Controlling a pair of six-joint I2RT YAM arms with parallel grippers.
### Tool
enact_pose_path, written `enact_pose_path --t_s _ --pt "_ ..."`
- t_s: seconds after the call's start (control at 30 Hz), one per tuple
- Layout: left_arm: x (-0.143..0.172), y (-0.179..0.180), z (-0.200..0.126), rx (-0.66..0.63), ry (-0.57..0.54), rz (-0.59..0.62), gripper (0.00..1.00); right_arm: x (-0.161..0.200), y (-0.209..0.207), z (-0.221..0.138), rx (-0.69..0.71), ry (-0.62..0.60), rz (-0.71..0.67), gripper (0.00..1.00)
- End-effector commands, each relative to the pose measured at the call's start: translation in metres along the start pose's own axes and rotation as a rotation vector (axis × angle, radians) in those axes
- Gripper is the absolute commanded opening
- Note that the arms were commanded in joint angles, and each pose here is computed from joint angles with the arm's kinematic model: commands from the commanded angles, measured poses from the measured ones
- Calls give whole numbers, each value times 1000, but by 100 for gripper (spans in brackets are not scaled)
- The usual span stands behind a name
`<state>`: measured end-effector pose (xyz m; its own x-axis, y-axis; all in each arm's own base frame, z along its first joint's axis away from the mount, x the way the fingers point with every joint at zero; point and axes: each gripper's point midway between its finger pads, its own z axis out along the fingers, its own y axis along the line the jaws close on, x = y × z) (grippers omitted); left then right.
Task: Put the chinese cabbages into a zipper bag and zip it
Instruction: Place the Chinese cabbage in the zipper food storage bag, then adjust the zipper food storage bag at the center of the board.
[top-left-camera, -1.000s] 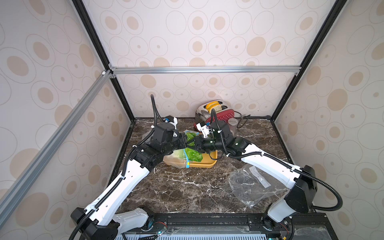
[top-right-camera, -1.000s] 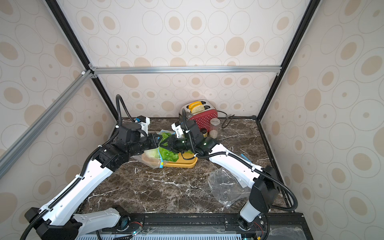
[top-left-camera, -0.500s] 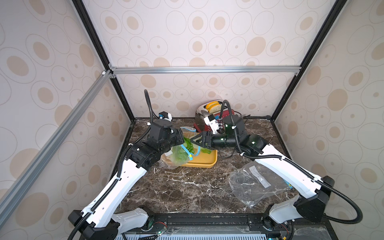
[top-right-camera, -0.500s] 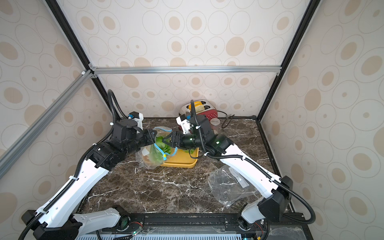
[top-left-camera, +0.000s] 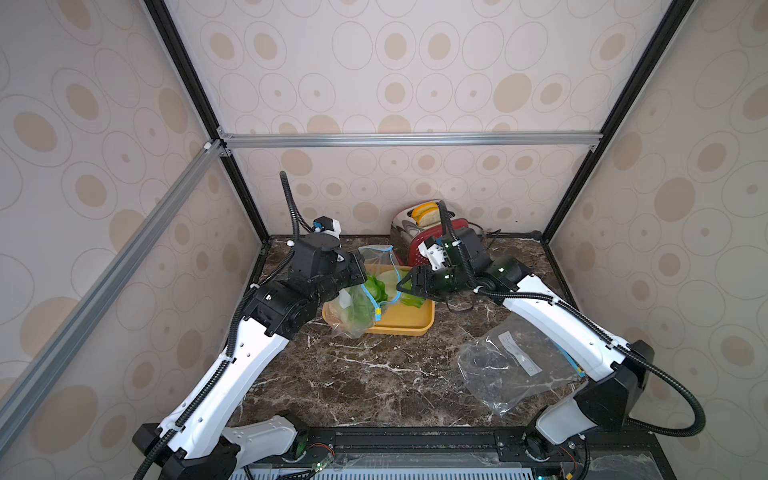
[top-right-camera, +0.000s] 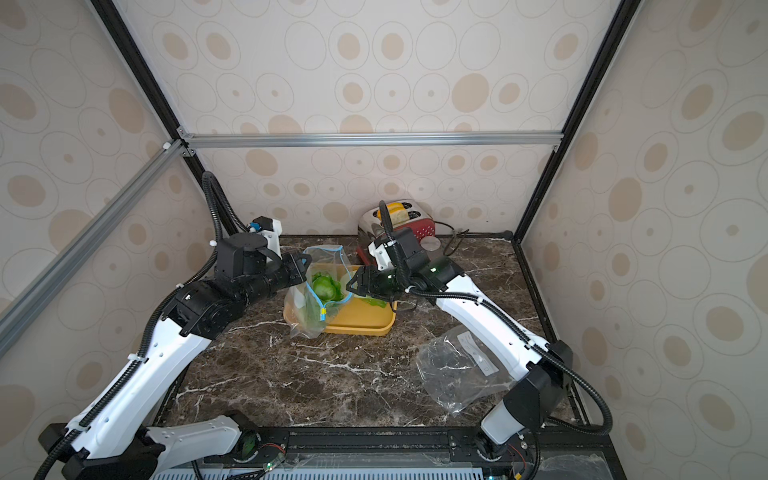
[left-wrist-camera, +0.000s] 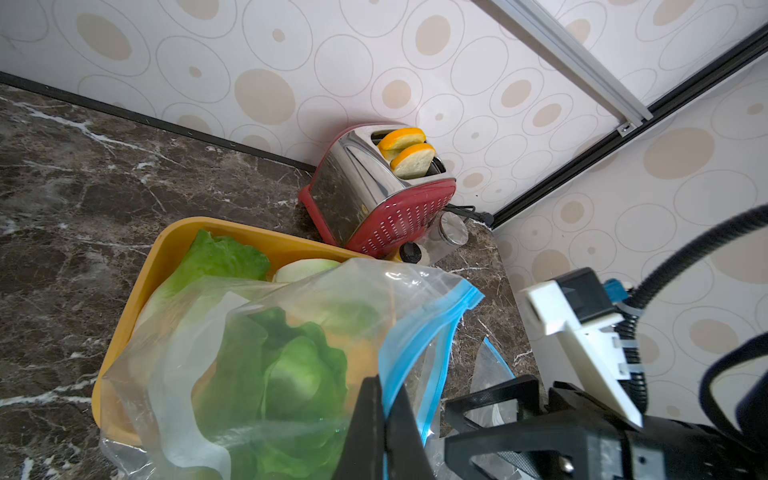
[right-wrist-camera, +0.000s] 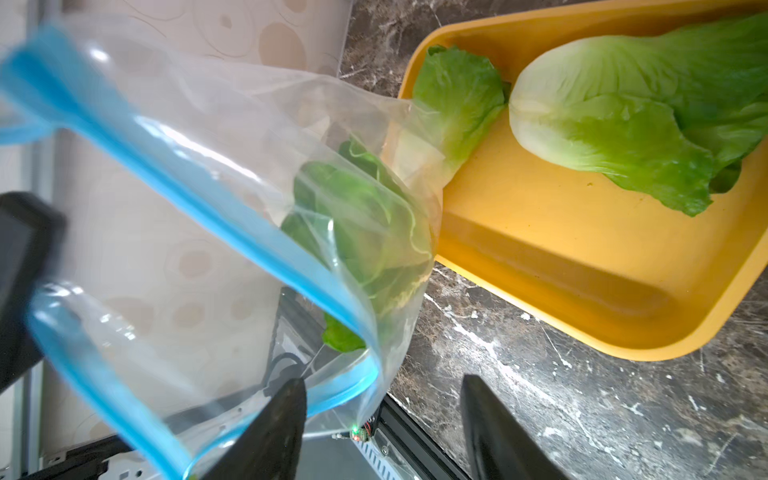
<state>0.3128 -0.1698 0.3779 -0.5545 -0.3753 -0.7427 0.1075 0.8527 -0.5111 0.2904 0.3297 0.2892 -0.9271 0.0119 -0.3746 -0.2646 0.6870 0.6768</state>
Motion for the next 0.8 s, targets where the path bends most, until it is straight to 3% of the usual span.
enact_pose_path --t_s 0.0,0.2,0.5,0.6,0.77 --pt "-10 -3 -7 8 -32 -31 0 -6 -7 1 109 -8 -50 57" --pt "-2 4 0 -14 -13 -32 0 -23 -12 14 337 -60 -206 53" --pt "-5 7 -3 -19 -46 -56 0 -43 -6 15 514 -101 -369 31" --pt "3 17 -3 -62 -21 -31 0 -45 8 3 495 -115 -395 23" --pt "12 31 -5 -117 0 -2 0 -41 46 -14 304 -137 -380 14"
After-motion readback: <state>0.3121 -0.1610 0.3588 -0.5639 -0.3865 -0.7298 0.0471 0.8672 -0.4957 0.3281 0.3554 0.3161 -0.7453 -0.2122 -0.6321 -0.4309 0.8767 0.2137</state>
